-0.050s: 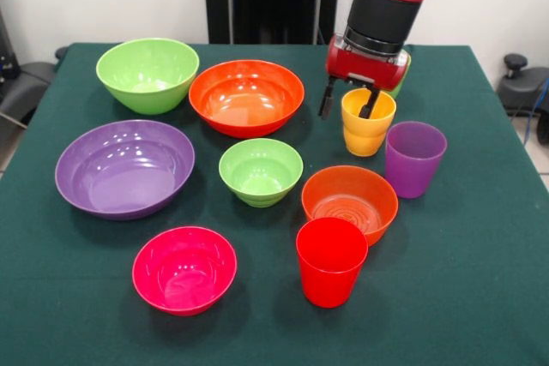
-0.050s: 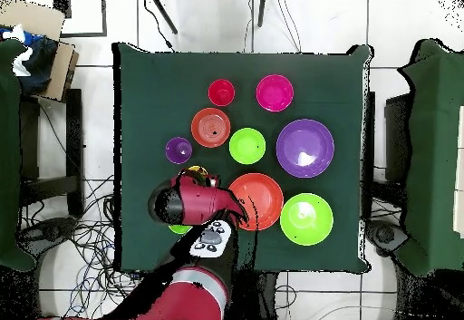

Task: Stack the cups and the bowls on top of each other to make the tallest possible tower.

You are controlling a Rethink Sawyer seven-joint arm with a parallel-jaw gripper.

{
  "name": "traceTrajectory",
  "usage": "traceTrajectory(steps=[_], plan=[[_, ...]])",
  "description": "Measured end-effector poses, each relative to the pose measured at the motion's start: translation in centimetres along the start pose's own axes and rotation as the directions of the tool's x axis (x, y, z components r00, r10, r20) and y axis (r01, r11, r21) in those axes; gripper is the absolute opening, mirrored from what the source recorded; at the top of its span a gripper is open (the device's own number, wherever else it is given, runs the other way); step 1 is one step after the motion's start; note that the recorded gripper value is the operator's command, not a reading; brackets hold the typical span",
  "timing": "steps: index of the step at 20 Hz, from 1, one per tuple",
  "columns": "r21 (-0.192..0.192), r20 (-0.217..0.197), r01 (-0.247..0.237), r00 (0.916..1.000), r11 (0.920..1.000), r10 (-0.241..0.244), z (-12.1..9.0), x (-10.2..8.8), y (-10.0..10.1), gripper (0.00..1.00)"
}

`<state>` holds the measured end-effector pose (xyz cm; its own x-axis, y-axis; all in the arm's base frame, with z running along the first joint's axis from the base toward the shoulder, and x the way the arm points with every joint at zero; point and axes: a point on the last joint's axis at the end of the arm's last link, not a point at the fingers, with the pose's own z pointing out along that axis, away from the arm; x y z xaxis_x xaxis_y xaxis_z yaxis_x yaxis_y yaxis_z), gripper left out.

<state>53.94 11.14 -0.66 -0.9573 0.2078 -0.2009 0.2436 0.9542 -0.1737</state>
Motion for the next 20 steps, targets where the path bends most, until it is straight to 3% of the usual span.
traceTrajectory(steps=[20], plan=[[0.002,-0.001,-0.007,1.0,1.0,0.007,0.1,-0.16,-0.37,1.0]])
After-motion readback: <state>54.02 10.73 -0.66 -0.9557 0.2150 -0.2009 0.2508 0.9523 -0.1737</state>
